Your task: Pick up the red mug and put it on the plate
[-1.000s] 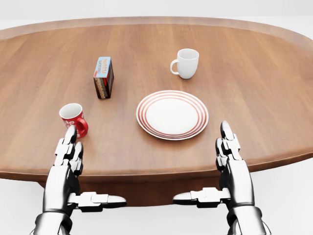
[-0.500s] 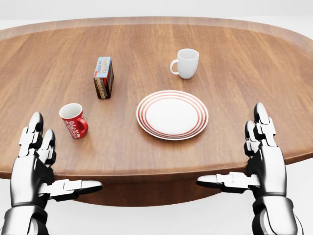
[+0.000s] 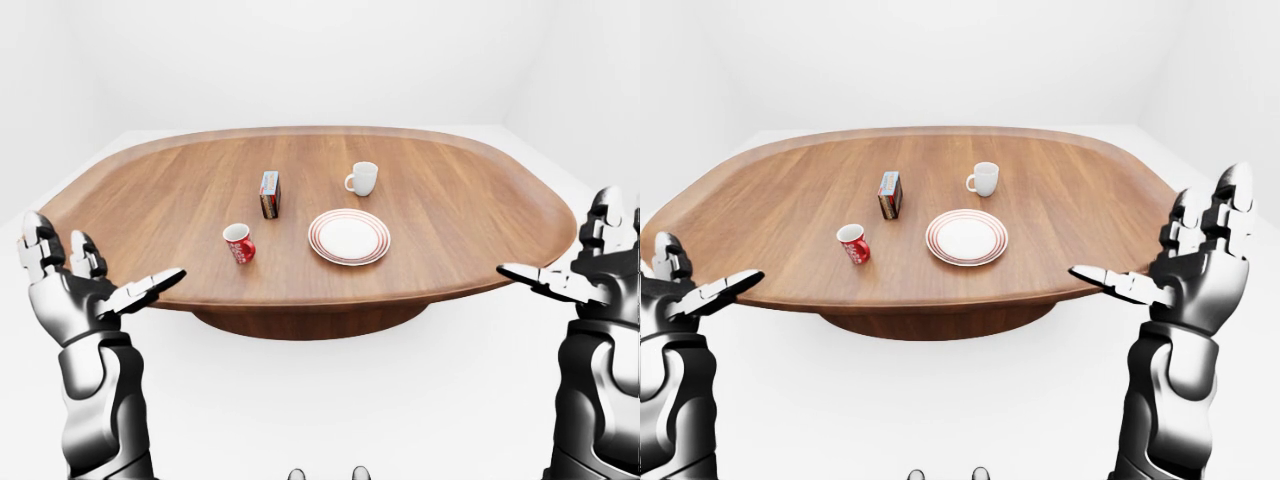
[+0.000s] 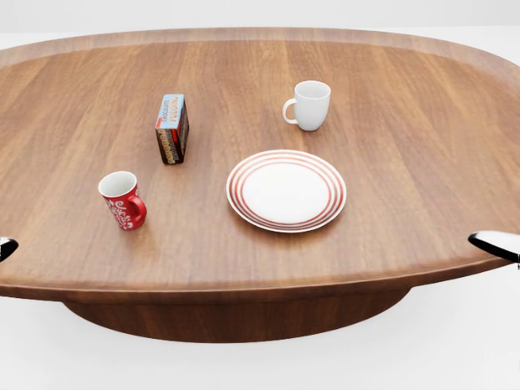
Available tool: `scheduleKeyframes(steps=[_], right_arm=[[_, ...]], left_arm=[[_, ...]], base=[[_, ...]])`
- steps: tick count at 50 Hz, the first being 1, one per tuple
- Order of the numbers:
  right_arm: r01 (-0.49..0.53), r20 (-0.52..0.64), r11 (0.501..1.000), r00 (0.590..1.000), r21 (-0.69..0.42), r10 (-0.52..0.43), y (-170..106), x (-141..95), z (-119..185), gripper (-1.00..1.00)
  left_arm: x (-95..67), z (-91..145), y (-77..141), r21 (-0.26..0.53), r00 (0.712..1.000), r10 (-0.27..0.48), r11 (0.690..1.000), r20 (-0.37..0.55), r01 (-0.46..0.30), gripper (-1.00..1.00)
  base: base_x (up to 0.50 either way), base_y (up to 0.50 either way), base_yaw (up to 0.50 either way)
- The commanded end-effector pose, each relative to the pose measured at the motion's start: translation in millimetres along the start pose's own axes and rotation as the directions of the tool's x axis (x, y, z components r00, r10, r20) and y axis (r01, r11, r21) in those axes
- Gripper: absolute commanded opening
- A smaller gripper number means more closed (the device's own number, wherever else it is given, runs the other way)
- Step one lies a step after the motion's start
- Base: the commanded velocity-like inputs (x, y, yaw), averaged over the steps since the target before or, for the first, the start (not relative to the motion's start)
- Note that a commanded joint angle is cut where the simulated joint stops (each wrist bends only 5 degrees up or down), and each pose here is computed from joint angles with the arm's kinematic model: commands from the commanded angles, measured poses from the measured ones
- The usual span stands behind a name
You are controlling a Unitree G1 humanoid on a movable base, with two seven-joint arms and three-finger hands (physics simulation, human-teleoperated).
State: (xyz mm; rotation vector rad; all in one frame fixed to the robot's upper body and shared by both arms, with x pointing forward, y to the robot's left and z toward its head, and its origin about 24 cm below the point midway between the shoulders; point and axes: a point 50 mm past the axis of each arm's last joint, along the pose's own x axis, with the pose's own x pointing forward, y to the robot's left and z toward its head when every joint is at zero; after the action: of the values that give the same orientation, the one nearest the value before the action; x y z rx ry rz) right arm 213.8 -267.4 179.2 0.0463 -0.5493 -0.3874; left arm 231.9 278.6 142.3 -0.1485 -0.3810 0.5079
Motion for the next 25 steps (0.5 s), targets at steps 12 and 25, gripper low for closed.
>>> scheduleKeyframes(steps=[12, 25], right_arm=[[0.025, 0.055, 1.000, 0.998, 0.002, -0.025, -8.5, 5.4, 13.4, 1.00], [0.000, 0.061, 1.000, 0.998, -0.019, 0.001, -5.3, 3.1, 14.8, 1.00]], left_arm=[[9.0, 7.8, 18.8, -0.024, 0.995, 0.103, 0.994, 0.018, -0.103, 1.00], [8.4, 8.0, 20.0, -0.020, 0.994, 0.111, 0.994, 0.019, -0.110, 1.00]], base=[[0.00, 0.00, 0.00], [0.17, 0.00, 0.00]])
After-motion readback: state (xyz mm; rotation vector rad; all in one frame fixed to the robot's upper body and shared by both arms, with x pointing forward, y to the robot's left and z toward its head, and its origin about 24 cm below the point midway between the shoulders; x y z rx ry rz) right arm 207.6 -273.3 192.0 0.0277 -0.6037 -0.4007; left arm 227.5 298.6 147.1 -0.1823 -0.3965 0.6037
